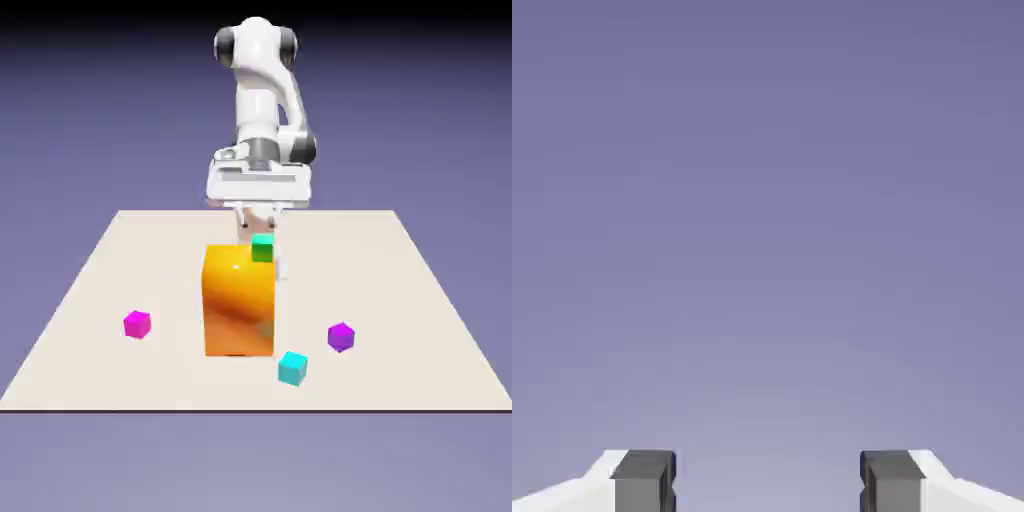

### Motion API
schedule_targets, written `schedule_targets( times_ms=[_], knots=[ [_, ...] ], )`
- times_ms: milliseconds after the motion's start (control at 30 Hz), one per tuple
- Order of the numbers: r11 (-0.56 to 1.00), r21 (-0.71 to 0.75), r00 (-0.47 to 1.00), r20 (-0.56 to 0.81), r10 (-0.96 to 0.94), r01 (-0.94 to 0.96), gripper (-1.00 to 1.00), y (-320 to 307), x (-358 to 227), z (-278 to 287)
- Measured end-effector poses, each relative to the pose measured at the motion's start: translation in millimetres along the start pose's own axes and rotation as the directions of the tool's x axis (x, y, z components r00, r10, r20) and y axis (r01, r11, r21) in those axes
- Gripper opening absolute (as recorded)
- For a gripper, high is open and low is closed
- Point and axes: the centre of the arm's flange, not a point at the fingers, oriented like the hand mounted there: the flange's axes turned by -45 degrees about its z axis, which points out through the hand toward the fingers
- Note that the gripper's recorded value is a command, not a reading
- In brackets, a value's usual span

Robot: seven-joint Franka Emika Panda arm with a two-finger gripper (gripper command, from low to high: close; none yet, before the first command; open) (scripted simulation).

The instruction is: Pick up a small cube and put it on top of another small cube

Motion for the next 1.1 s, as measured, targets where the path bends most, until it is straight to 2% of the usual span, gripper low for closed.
schedule_targets(
  times_ms=[233,500,800,867,967,1000,1100],
  knots=[
    [0.955,0.102,0.908,0.294,-0.297,0.280,0.00,-42,-6,79],
    [0.798,0.309,0.605,0.528,-0.597,0.518,0.00,-91,-40,165],
    [0.542,0.582,0.112,0.612,-0.783,0.606,0.00,-137,-106,249],
    [0.529,0.595,0.086,0.611,-0.787,0.605,0.00,-139,-109,253],
    [0.529,0.594,0.086,0.612,-0.786,0.606,0.00,-127,-153,288],
    [0.529,0.595,0.086,0.611,-0.787,0.605,-1.00,-124,-162,294],
    [0.530,0.595,0.087,0.612,-0.786,0.604,-1.00,-128,-147,284]
  ],
)
